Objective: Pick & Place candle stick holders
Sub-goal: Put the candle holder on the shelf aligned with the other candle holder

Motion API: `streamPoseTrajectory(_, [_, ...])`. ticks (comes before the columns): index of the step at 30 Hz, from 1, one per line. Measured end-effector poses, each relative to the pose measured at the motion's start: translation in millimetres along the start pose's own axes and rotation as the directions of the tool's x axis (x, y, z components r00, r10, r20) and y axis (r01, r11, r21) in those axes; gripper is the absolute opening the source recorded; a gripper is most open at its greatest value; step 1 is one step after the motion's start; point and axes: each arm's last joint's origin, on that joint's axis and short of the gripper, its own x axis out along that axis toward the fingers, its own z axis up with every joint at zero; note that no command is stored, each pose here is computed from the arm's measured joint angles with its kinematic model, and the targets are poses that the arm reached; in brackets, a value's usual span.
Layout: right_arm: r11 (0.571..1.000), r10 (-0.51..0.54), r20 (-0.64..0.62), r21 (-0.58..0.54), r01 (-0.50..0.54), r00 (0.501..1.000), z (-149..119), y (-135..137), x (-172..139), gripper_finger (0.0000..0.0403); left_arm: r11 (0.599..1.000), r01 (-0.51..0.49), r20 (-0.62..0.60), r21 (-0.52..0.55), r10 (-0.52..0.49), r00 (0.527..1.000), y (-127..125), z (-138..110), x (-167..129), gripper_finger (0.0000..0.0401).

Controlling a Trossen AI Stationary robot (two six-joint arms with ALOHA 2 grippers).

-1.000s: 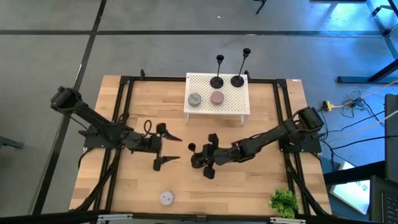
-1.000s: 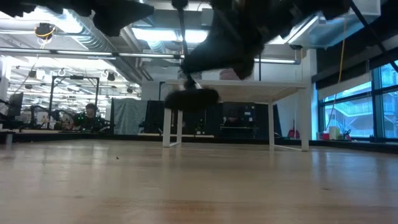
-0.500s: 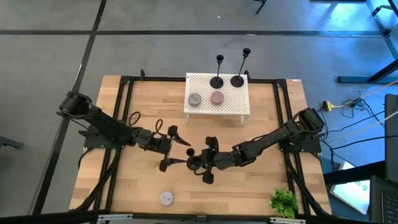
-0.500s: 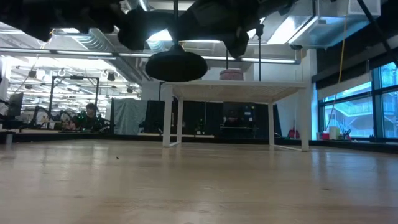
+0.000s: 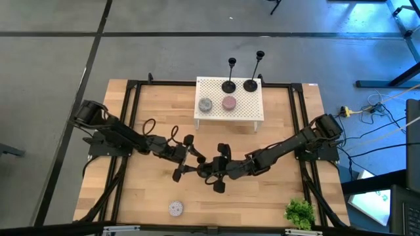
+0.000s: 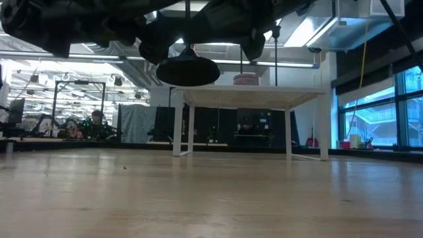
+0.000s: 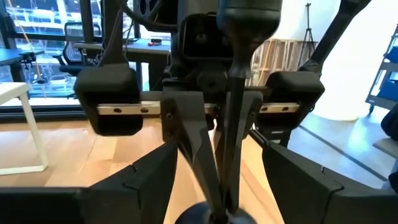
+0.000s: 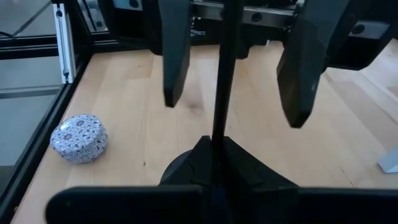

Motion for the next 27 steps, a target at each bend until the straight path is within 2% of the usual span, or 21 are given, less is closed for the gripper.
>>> streamPoseTrajectory(11, [1.000,-0.003,0.000,0.000,0.003,1.000,-0.1,-0.2,0.2,0.0016,0.998,-0.059,-0.014,-0.012,0.059,0.998,1.5,-0.1,4.0,0.0202])
streamPoseTrajectory(27, [1.000,-0.004,-0.001,0.000,0.004,1.000,-0.2,-0.5,0.3,0.0016,1.000,-0.014,-0.032,-0.010,0.013,0.999,0.2,-1.5,4.0,0.0052])
